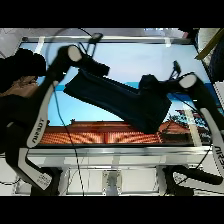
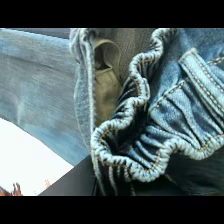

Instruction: Fold the clothes and pants, and hang the long-sleeved shirts on hangers.

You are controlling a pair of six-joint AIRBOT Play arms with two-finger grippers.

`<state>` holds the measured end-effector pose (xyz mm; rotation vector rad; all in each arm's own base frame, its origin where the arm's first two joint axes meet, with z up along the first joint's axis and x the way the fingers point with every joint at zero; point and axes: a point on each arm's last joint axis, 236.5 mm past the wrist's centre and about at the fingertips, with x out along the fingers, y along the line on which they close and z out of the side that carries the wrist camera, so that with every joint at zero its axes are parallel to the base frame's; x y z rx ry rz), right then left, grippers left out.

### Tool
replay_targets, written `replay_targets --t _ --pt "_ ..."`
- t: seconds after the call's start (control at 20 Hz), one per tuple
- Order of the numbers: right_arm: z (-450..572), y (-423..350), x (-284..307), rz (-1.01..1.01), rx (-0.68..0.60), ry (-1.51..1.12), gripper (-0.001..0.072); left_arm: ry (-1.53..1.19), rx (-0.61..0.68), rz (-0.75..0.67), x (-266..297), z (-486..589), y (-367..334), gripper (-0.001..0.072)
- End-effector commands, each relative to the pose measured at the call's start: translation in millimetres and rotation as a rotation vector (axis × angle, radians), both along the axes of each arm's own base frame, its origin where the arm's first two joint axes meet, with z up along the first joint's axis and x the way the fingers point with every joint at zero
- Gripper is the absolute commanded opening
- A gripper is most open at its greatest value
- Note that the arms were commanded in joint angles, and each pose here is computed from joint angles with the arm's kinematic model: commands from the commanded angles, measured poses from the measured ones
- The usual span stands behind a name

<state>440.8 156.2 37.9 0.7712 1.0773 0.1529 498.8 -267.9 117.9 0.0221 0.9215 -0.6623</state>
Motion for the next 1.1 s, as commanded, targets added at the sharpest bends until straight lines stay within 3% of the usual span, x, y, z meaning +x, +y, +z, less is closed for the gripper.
replay_targets --t 0.0,0.1,0.15,0.25,0.35,0.6,0.7,0.75,0.95,1.05 --pt "-40.0 74.9 15.8 -0.002 0.034 -0.031 0.0103 0.002 0.026 0.078 -1.2 28.7 62.7 0.0014" --pt "-47.4 107.6 14.1 0.005 0.076 -0.039 0.0593 0.015 0.042 0.062 -5.6 26.5 66.4 0.0014" --pt "-43.2 114.9 14.4 0.012 0.083 -0.055 0.0626 0.014 0.051 0.047 -7.2 25.1 66.3 0.0015" --pt "-23.1 109.3 20.7 0.032 0.065 -0.102 0.0626 0.021 0.057 0.036 -10.0 23.6 64.9 0.0015" --pt "0.7 75.5 21.4 0.094 -0.041 -0.133 0.0622 0.03 0.061 0.032 -12.1 22.6 65.2 0.0014" --pt "46.0 -135.4 -55.9 0.044 -0.587 0.056 0.0624 0.035 0.062 0.031 -13.1 21.7 65.7 0.0015" --pt "45.1 -182.6 -97.2 0.028 -0.66 0.112 0.0586 0.036 0.062 0.031 -13.2 21.7 65.3 0.0015" --pt "31.9 -187.6 -115.1 0.024 -0.616 0.134 0.0482 0.036 0.062 0.031 -13.2 21.7 65.3 0.0014" --pt "-39.4 -167.5 -135.3 -0.117 -0.229 0.167 0.0406 0.036 0.062 0.03 -13.5 21.8 65.2 0.0014" --pt "-49.9 -142.1 -122.1 -0.113 0.026 0.079 0.0115 0.036 0.062 0.031 -13.4 21.9 65.3 0.0014"
